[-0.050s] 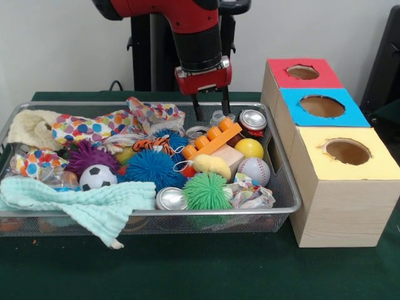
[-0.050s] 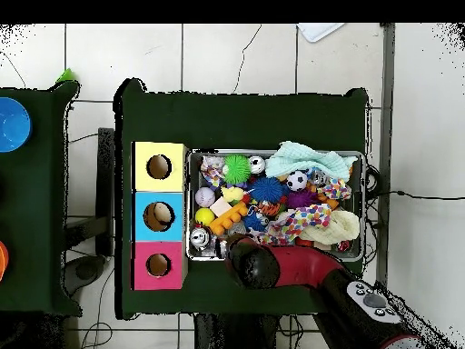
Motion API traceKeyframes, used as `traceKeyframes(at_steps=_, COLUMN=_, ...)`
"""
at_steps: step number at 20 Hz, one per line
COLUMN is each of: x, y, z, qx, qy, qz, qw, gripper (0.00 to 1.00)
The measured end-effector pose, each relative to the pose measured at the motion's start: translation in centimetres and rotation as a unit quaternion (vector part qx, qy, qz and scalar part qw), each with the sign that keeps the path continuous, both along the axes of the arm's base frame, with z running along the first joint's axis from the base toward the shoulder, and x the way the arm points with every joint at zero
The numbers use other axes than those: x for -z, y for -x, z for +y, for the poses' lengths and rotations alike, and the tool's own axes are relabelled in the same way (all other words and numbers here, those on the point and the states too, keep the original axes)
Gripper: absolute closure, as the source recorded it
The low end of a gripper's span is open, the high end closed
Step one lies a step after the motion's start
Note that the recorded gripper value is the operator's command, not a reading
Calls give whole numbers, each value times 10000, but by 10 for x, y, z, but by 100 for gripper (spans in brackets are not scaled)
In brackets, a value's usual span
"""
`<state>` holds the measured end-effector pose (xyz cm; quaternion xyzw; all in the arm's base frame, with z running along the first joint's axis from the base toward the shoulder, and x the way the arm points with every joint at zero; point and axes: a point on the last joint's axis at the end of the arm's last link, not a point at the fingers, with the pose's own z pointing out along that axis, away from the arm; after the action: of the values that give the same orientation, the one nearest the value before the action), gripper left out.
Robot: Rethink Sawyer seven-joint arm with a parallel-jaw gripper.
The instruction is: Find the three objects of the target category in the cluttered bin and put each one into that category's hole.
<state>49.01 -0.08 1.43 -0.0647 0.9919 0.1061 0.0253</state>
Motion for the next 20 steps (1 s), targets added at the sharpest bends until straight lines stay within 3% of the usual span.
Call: traceKeyframes(at_steps=20, x=-1, y=-2, z=6, qx=-50, qy=-63, qz=-3, qw=10000, gripper=0)
